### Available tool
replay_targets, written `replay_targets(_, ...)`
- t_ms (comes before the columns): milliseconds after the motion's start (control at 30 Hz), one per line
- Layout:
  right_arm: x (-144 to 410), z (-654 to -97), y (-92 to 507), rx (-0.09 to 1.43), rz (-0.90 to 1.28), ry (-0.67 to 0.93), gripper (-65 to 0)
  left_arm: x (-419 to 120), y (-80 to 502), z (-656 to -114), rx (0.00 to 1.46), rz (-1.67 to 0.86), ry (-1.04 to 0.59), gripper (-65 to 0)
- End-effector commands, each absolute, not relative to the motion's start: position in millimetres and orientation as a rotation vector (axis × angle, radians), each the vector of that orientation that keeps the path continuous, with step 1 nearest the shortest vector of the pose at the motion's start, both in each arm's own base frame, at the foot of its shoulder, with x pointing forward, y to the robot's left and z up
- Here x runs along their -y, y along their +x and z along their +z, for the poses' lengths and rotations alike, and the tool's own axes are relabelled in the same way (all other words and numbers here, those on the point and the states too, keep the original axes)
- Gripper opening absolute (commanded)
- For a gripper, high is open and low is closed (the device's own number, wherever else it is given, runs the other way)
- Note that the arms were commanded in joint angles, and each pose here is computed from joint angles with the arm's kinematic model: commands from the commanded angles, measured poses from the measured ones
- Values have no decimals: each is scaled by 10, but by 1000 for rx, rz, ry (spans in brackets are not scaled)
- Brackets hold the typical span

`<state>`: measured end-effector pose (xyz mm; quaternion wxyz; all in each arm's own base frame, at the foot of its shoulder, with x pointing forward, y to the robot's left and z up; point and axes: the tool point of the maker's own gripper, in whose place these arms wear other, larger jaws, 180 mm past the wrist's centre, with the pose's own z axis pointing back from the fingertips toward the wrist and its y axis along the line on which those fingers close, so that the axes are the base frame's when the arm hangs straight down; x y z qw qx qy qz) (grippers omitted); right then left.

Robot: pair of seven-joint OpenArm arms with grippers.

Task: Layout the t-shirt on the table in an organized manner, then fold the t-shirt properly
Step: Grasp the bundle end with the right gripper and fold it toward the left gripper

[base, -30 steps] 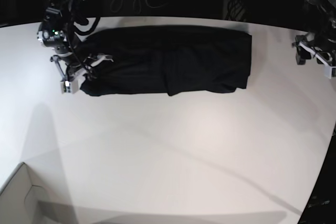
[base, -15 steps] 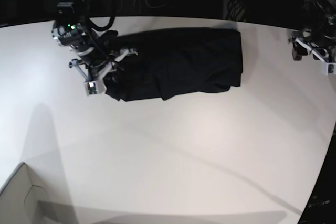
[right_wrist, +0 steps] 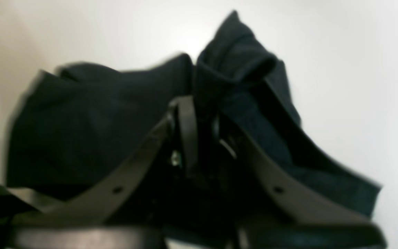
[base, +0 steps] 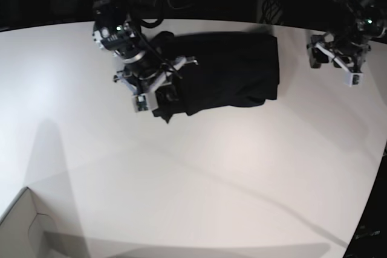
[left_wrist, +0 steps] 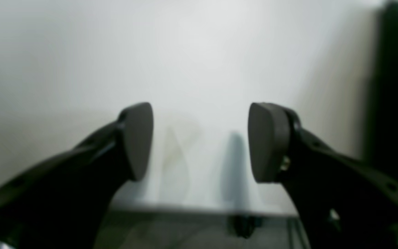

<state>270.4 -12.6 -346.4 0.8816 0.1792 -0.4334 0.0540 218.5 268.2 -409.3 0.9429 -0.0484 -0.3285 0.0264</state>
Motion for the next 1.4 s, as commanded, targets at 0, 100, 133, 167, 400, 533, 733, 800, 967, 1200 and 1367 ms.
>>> replay_targets(0, 63, -3281, 2790, 971, 103, 399, -650, -2685, 2293, -3994, 712, 33, -97, -234)
replay_targets(100, -146, -3145, 2793, 997, 145, 441, -650, -2529, 2423, -3974, 724, -11, -125, -234)
replay_targets(133, -197, -3121, 2783, 1001, 157, 452, -650, -2491, 2451, -3973, 726, -21, -132, -234)
replay_targets(167, -239, -3079, 2797, 1011, 168, 461, -650, -2460, 2464, -3987, 723, -27, -140, -234)
replay_targets(400, -340, -2784, 2861, 1089, 200, 493, -650, -2406, 2431, -4132, 685, -17, -172, -233)
replay_targets(533, -567, -2630, 2841, 1116, 255, 544, -650, -2401, 2433, -4129, 686, -17, -173, -233)
replay_targets(733, -1010, -2439, 2721, 1135, 359, 634, -650, -2329, 2463, -4119, 685, -48, -180, -233)
replay_targets(800, -1105, -2436, 2683, 1144, 405, 616, -650, -2249, 2478, -4128, 680, -73, -192, -233)
replay_targets(967, -1452, -2591, 2563, 1105, 510, 602, -650, -2203, 2477, -4136, 678, -77, -201, -233)
replay_targets(1200, -1868, -2770, 2456, 1045, 644, 627, -650, -2241, 2445, -4147, 671, -78, -193, -233)
replay_targets(1367, -1995, -2860, 2513, 1019, 669, 620, -650, -2230, 2447, -4145, 672, -77, -195, -233)
